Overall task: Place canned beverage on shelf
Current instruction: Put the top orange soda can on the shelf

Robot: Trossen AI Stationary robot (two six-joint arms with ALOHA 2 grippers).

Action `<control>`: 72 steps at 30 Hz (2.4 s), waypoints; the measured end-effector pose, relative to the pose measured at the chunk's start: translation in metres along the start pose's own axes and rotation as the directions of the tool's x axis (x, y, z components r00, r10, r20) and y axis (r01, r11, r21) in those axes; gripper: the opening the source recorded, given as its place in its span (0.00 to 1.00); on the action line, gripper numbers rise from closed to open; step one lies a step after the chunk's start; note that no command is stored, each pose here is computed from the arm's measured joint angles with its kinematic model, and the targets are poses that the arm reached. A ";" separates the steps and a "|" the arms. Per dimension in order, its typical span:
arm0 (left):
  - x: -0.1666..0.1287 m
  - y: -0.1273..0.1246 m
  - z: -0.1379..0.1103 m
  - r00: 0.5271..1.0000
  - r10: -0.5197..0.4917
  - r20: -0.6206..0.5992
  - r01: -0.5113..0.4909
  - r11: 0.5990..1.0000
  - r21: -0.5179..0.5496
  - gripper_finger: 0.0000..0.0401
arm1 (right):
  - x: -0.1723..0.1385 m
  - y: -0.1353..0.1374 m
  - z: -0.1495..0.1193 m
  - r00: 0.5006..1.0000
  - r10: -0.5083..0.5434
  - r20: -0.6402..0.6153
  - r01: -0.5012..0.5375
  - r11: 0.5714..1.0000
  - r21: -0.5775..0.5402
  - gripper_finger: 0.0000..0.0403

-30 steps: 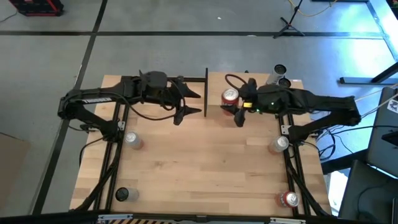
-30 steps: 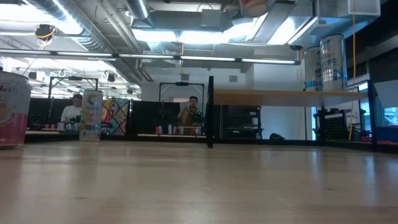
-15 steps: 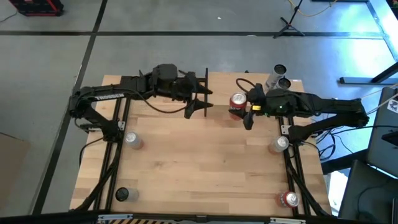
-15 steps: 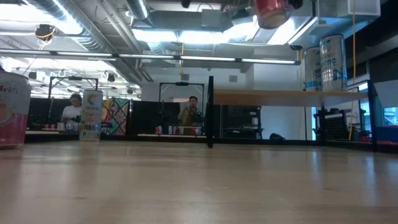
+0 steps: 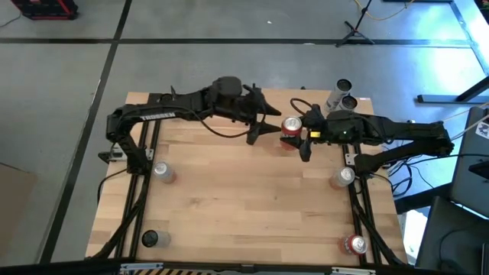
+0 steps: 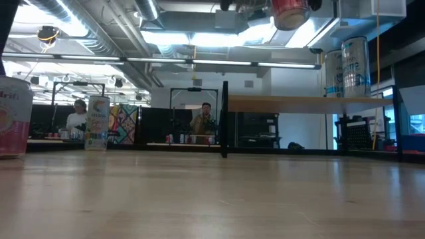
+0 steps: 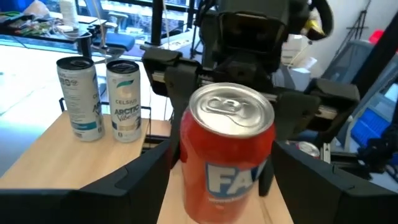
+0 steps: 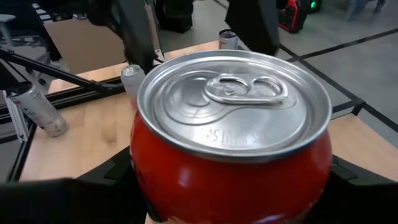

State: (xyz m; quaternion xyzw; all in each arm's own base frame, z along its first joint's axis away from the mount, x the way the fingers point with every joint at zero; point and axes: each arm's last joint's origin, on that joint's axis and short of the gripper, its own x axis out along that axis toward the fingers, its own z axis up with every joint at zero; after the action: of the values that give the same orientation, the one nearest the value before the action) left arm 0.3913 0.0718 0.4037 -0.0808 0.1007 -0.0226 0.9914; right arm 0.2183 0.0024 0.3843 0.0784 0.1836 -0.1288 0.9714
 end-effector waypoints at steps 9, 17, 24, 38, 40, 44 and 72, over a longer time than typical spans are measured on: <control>0.000 0.001 0.002 0.999 0.043 0.024 -0.040 0.995 -0.094 0.74 | 0.000 0.001 0.002 1.000 0.021 0.018 -0.020 1.000 -0.016 0.68; 0.004 -0.004 0.001 1.000 0.016 0.026 -0.014 0.998 -0.066 0.84 | 0.000 0.002 0.005 0.998 0.045 0.045 -0.043 0.998 -0.037 0.68; 0.007 -0.021 0.003 0.998 -0.021 0.061 0.016 0.997 0.070 0.85 | 0.016 0.007 0.006 0.997 0.055 0.050 -0.052 0.997 -0.060 0.68; 0.007 -0.021 0.000 0.999 -0.009 0.038 0.007 0.998 0.058 0.86 | 0.024 0.011 0.014 0.987 0.081 0.139 -0.071 0.995 -0.076 0.68; 0.007 -0.022 0.000 0.999 -0.010 0.038 0.008 0.998 0.059 0.86 | 0.024 0.011 0.014 0.986 0.080 0.143 -0.070 0.995 -0.075 0.68; 0.008 -0.023 0.000 0.999 -0.011 0.042 0.008 0.998 0.061 0.85 | 0.023 0.012 0.016 0.985 0.082 0.154 -0.072 0.995 -0.072 0.68; 0.012 -0.009 0.000 0.976 0.201 0.089 -0.207 0.976 0.073 0.66 | -0.068 -0.015 0.001 0.990 0.120 0.070 -0.120 0.993 -0.003 0.91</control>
State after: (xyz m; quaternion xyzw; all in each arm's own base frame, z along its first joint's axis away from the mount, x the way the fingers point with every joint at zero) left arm 0.4030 0.0620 0.4025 -0.0301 0.0671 0.0786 0.9942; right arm 0.1534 0.0025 0.4095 0.0856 0.1445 -0.0729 0.9831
